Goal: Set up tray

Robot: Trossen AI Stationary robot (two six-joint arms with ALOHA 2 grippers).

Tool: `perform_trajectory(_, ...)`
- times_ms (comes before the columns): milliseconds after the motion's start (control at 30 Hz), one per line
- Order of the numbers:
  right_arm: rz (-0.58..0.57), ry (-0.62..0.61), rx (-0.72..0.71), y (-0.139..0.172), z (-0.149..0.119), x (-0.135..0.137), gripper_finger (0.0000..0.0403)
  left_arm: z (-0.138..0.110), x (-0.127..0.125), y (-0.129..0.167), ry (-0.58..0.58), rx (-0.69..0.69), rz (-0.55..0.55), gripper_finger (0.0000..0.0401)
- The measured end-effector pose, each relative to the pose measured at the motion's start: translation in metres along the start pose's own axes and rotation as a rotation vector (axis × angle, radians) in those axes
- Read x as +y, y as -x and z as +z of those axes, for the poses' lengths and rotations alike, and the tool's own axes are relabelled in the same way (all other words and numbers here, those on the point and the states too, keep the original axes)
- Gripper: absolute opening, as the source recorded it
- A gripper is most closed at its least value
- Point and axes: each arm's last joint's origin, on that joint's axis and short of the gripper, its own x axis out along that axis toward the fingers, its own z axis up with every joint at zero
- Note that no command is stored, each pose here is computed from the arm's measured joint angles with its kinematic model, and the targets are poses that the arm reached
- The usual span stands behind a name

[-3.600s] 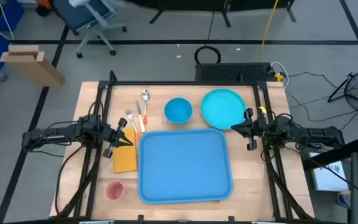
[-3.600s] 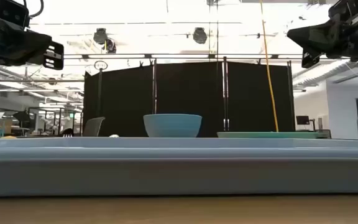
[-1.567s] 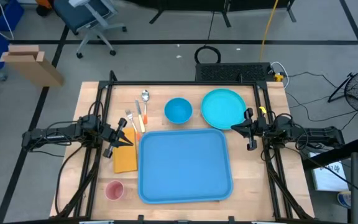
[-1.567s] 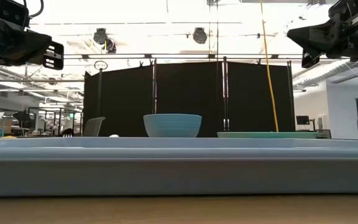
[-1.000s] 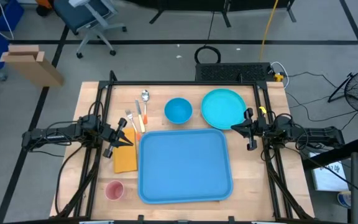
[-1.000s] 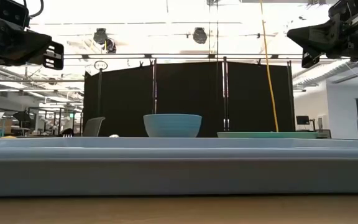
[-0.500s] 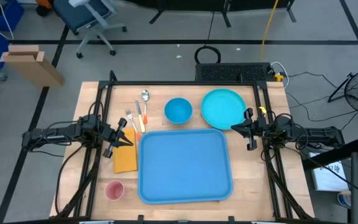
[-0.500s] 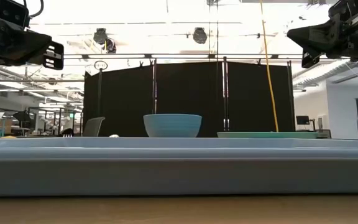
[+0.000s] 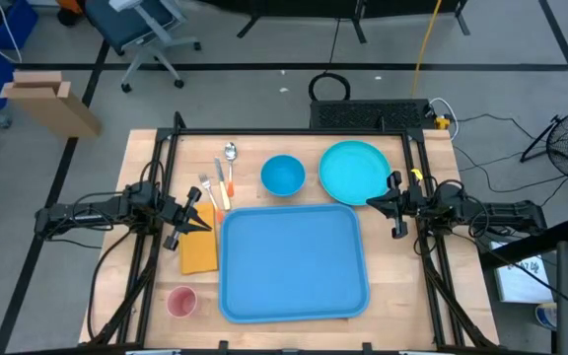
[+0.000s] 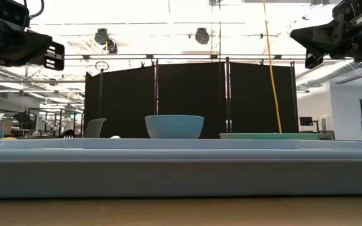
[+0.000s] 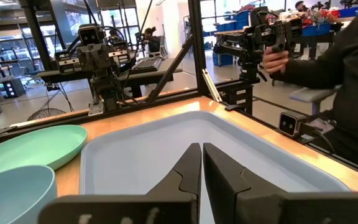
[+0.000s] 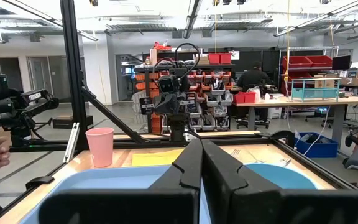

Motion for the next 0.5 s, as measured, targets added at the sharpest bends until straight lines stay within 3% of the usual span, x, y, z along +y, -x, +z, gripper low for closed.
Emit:
perform_trajectory(267, 0.001, 0.001, -0.009, 0.0, 0.001, 0.0, 0.0, 0.0, 0.0, 0.0, 0.0, 0.0, 0.0, 0.0021)
perform_trajectory(400, -0.006, 0.065, -0.097, 0.0, 0.009, 0.0, 0.0, 0.0, 0.0, 0.0, 0.0, -0.001, 0.0, 0.0021)
perform_trajectory(500, -0.122, 0.059, -0.111, 0.0, 0.012, -0.003, 0.0001, 0.0, 0.0, 0.0, 0.0, -0.001, 0.0, 0.0021)
